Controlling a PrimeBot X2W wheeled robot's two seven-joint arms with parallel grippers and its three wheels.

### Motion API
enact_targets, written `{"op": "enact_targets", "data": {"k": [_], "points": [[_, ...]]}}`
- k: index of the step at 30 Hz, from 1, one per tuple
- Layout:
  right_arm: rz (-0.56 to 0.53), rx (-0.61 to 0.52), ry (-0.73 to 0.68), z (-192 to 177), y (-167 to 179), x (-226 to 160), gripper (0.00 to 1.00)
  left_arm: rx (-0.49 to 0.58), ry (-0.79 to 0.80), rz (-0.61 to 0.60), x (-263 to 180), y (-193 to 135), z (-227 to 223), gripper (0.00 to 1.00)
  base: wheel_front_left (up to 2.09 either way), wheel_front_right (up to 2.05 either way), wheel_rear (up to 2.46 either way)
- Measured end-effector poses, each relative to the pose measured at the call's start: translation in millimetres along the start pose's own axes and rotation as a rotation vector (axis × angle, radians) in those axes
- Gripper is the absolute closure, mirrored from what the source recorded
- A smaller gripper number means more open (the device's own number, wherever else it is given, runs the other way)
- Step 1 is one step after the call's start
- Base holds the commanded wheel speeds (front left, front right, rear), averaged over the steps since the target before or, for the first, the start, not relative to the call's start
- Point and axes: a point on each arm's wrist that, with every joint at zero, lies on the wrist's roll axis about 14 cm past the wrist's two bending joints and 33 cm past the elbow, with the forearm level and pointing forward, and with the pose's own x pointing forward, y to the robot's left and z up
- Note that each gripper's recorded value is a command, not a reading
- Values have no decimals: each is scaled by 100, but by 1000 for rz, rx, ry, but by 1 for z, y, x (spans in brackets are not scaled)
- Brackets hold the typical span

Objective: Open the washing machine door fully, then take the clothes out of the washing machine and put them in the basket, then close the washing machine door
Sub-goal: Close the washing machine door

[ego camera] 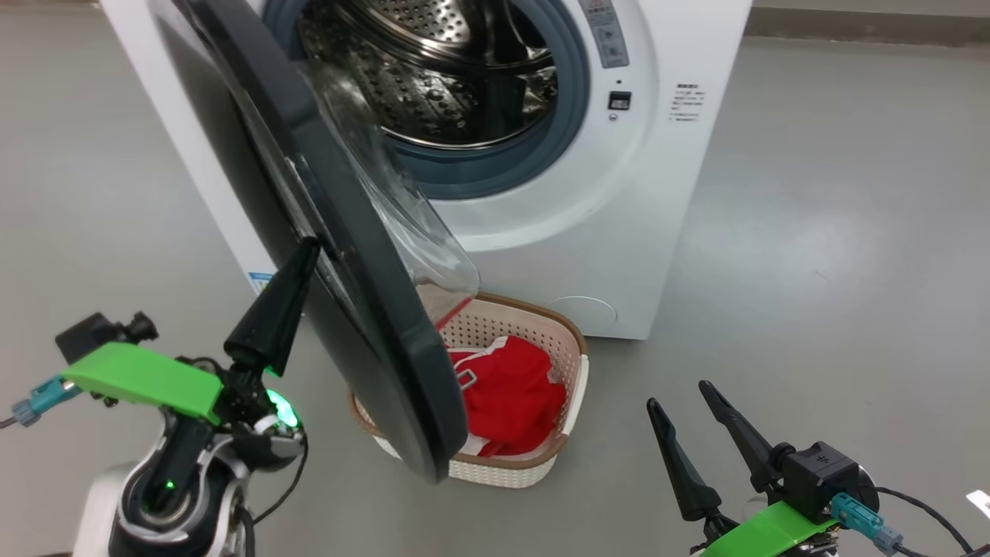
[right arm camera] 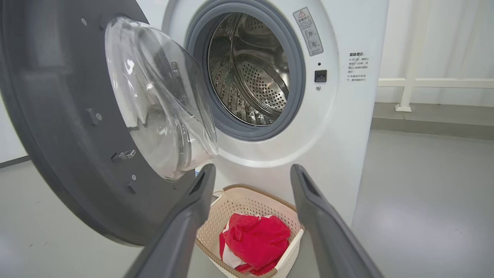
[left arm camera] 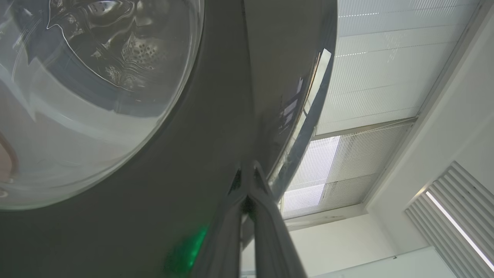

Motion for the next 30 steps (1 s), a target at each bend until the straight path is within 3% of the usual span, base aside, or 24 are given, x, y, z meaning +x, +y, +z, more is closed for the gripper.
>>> {"op": "enact_targets", "data": {"k": [30], "points": [[-218,-17,-24,9,-66,-31,0,-77,140,-40,101,16,-72,100,0,0,0]]}}
